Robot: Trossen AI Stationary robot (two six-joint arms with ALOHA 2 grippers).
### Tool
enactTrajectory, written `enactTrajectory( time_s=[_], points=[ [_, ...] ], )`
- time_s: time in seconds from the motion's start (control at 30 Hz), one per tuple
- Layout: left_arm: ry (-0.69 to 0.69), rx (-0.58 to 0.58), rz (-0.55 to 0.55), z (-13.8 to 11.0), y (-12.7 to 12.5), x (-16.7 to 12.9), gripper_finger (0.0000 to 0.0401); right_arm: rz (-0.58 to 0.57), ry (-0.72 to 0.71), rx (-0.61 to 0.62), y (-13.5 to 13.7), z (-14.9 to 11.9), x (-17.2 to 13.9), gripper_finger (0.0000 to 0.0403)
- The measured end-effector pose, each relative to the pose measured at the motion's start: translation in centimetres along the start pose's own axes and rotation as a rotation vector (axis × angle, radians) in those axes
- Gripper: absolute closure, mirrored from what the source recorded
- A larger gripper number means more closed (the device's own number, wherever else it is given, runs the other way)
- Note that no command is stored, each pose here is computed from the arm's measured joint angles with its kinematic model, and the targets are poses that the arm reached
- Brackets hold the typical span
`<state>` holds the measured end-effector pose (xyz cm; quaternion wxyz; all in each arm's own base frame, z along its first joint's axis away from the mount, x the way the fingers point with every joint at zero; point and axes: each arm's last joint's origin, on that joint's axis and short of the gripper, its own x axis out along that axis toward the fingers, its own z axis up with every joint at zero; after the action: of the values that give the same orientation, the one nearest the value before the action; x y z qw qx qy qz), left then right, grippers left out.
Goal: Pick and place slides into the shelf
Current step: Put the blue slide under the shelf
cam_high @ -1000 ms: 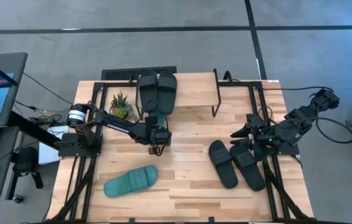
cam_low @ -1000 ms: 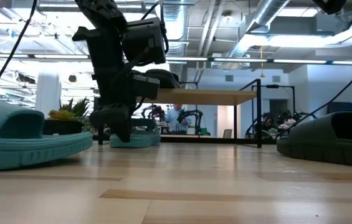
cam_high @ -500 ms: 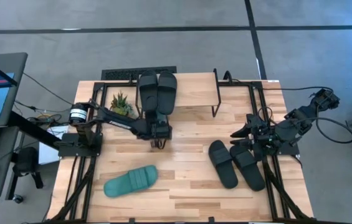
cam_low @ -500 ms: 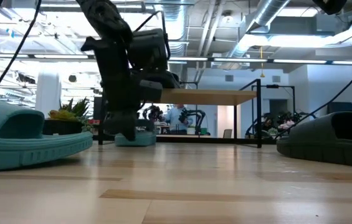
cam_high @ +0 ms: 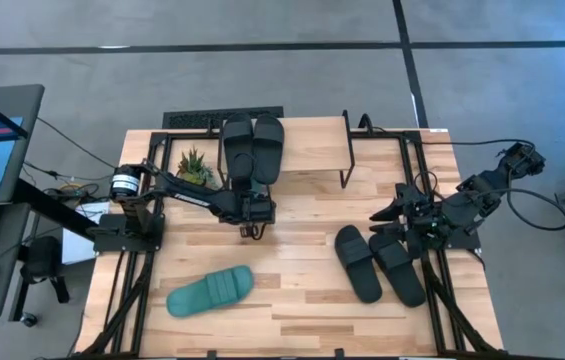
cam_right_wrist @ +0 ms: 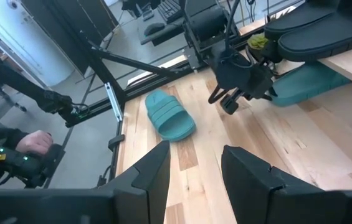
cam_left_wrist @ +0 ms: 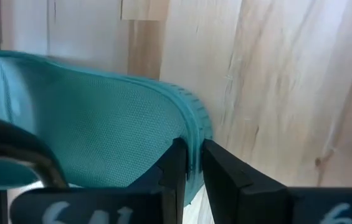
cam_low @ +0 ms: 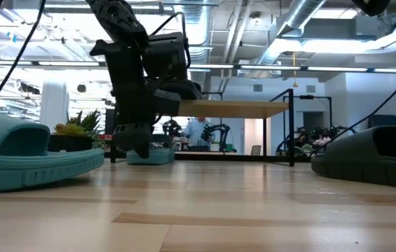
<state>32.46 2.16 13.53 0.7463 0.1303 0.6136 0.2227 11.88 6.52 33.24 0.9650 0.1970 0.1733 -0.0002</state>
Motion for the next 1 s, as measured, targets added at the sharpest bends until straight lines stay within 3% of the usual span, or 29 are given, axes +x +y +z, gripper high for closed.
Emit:
enactTrajectory(
  time_s=[0.2,0.83,1.0],
  points=[
    [0.011,0.046,-0.01,-0.35,-0.36,-0.78,0.0367,-0.002,-0.001,-0.004,-0.01,0.0,0.0,0.0272],
    [-0.022,0.033,-0.023,-0.09,-0.52,-1.1,0.0366,-0.009,-0.009,-0.011,0.06,-0.04,-0.07,0.0272],
    [-0.027,0.027,-0.038,-0.02,-0.57,-1.11,0.0342,-0.009,-0.009,-0.011,0.06,-0.04,-0.07,0.0272]
  ],
)
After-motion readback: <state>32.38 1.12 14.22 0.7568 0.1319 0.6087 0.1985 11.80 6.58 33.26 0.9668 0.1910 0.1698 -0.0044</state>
